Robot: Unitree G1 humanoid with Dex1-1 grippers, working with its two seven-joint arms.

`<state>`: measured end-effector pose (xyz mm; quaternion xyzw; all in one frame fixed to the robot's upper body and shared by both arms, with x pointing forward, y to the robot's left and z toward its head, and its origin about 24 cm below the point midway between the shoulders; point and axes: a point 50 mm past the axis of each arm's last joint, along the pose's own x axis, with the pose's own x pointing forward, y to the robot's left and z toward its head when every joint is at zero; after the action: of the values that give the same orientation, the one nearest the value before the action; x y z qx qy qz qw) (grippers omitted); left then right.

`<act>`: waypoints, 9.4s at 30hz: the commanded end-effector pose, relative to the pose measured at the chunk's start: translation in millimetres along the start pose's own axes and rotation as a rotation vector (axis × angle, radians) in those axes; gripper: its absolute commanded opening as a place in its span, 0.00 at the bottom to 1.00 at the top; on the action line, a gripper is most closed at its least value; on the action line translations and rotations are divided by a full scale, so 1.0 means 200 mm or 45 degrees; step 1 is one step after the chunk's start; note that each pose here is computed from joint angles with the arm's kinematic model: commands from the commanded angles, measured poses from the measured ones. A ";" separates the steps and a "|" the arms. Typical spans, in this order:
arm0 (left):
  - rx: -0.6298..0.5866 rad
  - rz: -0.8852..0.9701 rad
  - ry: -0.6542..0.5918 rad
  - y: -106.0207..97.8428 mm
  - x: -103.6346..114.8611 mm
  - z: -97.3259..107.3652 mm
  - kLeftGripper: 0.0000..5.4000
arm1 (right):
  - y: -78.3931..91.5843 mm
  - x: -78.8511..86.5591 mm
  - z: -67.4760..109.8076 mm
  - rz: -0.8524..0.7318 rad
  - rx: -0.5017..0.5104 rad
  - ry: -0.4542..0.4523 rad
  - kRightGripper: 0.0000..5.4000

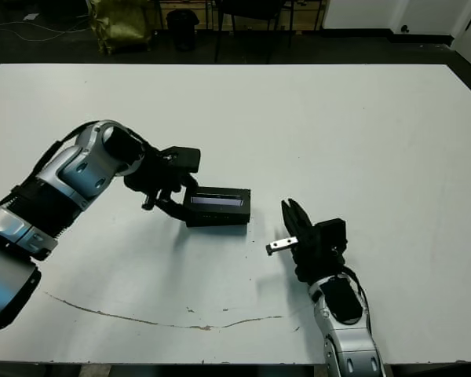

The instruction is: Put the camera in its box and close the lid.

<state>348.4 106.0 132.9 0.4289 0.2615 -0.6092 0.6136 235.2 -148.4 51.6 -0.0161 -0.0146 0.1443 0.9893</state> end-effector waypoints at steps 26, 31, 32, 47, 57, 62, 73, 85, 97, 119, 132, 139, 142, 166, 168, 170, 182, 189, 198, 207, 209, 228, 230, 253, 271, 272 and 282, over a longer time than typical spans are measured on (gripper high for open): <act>-0.255 0.133 -0.076 -0.02 -0.12 0.01 0.42 | -0.01 -0.02 -0.05 -0.013 0.030 0.045 0.00; -0.227 0.151 -0.046 -0.01 -0.14 0.00 0.42 | -0.01 -0.02 -0.06 -0.018 0.020 0.050 0.00; -0.213 0.158 -0.037 -0.01 -0.14 0.00 0.42 | -0.01 -0.02 -0.05 -0.021 0.015 0.053 0.00; -0.046 0.185 0.070 0.02 -0.13 0.05 0.42 | 0.00 -0.02 -0.05 -0.031 0.010 0.056 0.00; 0.013 0.150 0.125 0.04 -0.12 0.11 0.42 | -0.01 -0.03 -0.05 -0.034 0.002 0.051 0.00; 0.007 0.142 0.140 0.04 -0.11 0.11 0.42 | -0.01 -0.03 -0.06 -0.032 0.004 0.041 0.00; -0.055 0.068 0.107 0.04 -0.09 0.11 0.42 | -0.02 -0.03 -0.06 -0.032 0.006 0.036 0.00; -0.079 -0.012 0.122 0.03 -0.08 0.11 0.42 | -0.02 -0.03 -0.06 -0.033 -0.009 0.039 0.00; -0.055 -0.003 0.145 0.03 -0.07 0.12 0.42 | -0.02 -0.04 -0.07 -0.036 -0.002 0.034 0.00; -0.031 0.009 0.196 0.01 -0.04 0.12 0.42 | -0.02 -0.04 -0.07 -0.039 0.005 0.025 0.00; -0.022 -0.022 0.242 0.00 0.00 0.10 0.42 | -0.02 -0.04 -0.08 -0.044 0.029 0.019 0.00; -0.033 -0.059 0.252 -0.01 0.02 0.09 0.42 | -0.02 -0.04 -0.08 -0.045 0.027 0.009 0.00; -0.038 -0.061 0.260 -0.01 0.02 0.08 0.42 | -0.02 -0.04 -0.08 -0.047 0.029 0.007 0.00; -0.064 -0.096 0.333 -0.02 0.05 0.04 0.42 | -0.02 -0.05 -0.09 -0.048 0.064 0.016 0.00; -0.070 -0.102 0.333 -0.03 0.05 0.04 0.42 | -0.02 -0.05 -0.09 -0.048 0.062 0.011 0.00; -0.082 -0.112 0.330 -0.03 0.05 0.03 0.42 | -0.02 -0.05 -0.09 -0.044 0.068 0.008 0.00; -0.163 -0.141 0.321 -0.07 0.06 0.00 0.42 | -0.02 -0.05 -0.09 -0.049 0.057 0.003 0.00; -0.181 -0.172 0.304 -0.08 0.07 0.00 0.42 | -0.02 -0.05 -0.09 -0.050 0.055 0.010 0.00; -0.162 -0.173 0.294 -0.08 0.08 0.01 0.42 | -0.02 -0.05 -0.09 -0.054 0.070 0.004 0.00; -0.179 -0.219 0.259 -0.09 0.09 0.02 0.42 | -0.02 -0.05 -0.09 -0.056 0.066 0.010 0.00; -0.193 -0.232 0.253 -0.09 0.09 0.02 0.42 | -0.02 -0.05 -0.09 -0.062 0.068 0.011 0.00; -0.306 -0.263 0.248 -0.09 0.08 0.04 0.42 | -0.02 -0.05 -0.09 -0.064 0.075 0.004 0.00; -0.286 -0.247 0.254 -0.08 0.08 0.04 0.42 | -0.02 -0.05 -0.09 -0.065 0.072 0.010 0.00; 0.221 -0.210 0.235 -0.14 0.13 0.05 0.97 | -0.02 -0.05 -0.10 -0.052 0.060 -0.008 0.00; 0.016 0.237 0.034 -0.11 -0.07 -0.02 1.00 | -0.03 -0.06 -0.09 -0.044 0.132 0.019 0.00; 0.001 0.292 0.011 -0.11 -0.09 -0.03 1.00 | -0.03 -0.07 -0.09 -0.044 0.136 0.020 0.00; -0.460 1.261 -0.725 -0.30 -0.34 -0.18 0.92 | -0.08 -0.05 0.01 -0.071 0.131 -0.177 0.00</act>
<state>296.9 170.8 166.8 0.2371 -0.0291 -0.3179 0.9175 230.7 -162.5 53.5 0.0409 -0.0742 0.1239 0.9887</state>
